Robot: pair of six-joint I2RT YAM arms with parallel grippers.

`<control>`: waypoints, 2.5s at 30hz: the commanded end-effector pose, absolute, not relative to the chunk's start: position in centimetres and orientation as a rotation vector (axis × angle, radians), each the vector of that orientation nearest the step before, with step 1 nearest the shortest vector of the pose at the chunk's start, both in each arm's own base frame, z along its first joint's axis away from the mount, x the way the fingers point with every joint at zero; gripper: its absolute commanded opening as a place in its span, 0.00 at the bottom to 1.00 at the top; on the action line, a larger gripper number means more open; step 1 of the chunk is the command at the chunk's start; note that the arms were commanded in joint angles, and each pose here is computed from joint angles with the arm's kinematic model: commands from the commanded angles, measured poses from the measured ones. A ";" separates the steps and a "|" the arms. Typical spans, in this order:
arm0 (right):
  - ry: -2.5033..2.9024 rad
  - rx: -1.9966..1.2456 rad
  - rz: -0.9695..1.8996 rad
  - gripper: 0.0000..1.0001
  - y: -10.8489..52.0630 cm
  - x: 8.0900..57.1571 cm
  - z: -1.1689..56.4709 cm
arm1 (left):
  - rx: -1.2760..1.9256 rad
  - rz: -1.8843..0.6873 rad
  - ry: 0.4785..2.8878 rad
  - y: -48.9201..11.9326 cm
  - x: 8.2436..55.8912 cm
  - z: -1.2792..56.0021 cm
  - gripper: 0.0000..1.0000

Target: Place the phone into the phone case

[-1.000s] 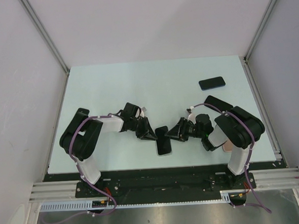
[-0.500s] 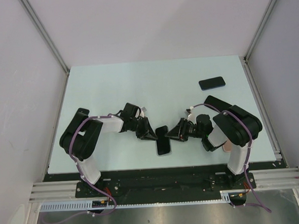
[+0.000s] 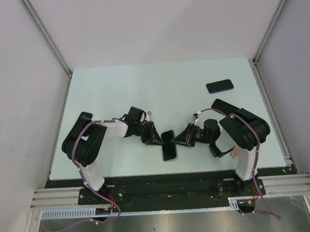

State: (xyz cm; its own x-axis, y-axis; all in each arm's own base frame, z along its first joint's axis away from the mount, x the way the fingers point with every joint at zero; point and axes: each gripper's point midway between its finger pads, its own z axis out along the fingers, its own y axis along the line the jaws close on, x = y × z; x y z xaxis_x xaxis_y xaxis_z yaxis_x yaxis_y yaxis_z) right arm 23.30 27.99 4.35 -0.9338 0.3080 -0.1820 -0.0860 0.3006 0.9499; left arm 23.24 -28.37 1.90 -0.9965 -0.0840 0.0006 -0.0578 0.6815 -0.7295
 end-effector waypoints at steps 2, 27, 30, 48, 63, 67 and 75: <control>2.175 0.062 1.690 0.10 28.7 22.9 6.3 | -0.102 -1.217 2.841 -28.7 23.1 1.4 0.25; 2.181 0.052 1.704 0.29 28.8 22.6 6.9 | -0.104 -1.241 2.833 -28.7 22.8 1.7 0.35; 2.199 0.065 1.676 0.11 28.6 22.7 6.5 | -0.104 -1.242 2.835 -28.6 22.6 1.7 0.36; 2.297 0.029 1.540 0.31 28.5 22.7 4.6 | -0.102 -1.263 2.819 -28.7 22.5 1.5 0.40; 2.044 -0.085 1.730 0.00 27.9 24.0 11.9 | 0.049 -1.361 2.584 -27.7 23.4 8.3 0.56; 1.945 -0.099 1.803 0.00 27.5 23.9 15.5 | 0.159 -1.435 2.471 -28.1 23.1 11.7 0.59; 1.800 -0.164 1.870 0.00 27.0 23.0 20.1 | 0.281 -1.543 2.344 -28.9 22.6 15.1 0.57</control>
